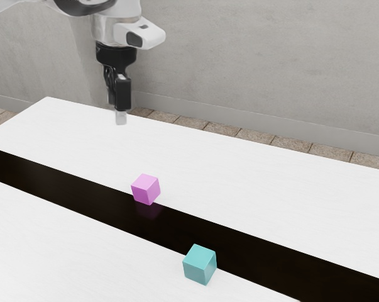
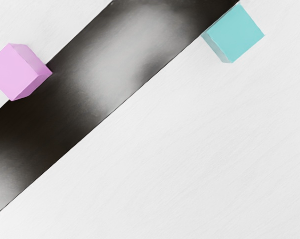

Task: Pick up the blue block with one arm, and put the blue block on the pink block with one arm

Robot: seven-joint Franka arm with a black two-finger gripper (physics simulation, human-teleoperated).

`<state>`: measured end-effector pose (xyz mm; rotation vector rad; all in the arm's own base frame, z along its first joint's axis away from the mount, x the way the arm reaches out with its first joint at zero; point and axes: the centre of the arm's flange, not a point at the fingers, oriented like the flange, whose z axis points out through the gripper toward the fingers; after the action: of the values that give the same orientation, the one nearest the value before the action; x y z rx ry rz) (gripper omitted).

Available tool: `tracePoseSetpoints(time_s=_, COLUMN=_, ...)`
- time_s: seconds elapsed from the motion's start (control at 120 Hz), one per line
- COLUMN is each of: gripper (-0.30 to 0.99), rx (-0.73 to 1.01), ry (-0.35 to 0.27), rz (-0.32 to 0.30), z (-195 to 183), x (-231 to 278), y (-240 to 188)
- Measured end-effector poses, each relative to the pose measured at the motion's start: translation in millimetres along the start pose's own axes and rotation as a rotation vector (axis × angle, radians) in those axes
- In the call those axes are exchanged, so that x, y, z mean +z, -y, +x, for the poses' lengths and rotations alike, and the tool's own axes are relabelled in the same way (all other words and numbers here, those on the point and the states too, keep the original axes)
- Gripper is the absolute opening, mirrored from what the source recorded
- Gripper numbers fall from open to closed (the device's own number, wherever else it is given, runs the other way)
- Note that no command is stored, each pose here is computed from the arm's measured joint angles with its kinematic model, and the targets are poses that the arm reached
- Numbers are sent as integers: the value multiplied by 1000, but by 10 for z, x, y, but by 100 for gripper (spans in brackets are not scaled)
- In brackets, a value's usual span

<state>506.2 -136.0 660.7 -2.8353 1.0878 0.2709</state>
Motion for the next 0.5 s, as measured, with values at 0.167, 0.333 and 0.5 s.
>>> tracePoseSetpoints(time_s=0.167, gripper=69, rx=131, ry=-33, rz=-8, z=172, x=10, y=-350)
tracePoseSetpoints(time_s=0.333, gripper=69, rx=95, ry=1, rz=-64, z=-622, x=430, y=-240)
tracePoseSetpoints(time_s=0.5, gripper=69, rx=266, ry=33, rz=-97, z=-384, x=1072, y=-454)
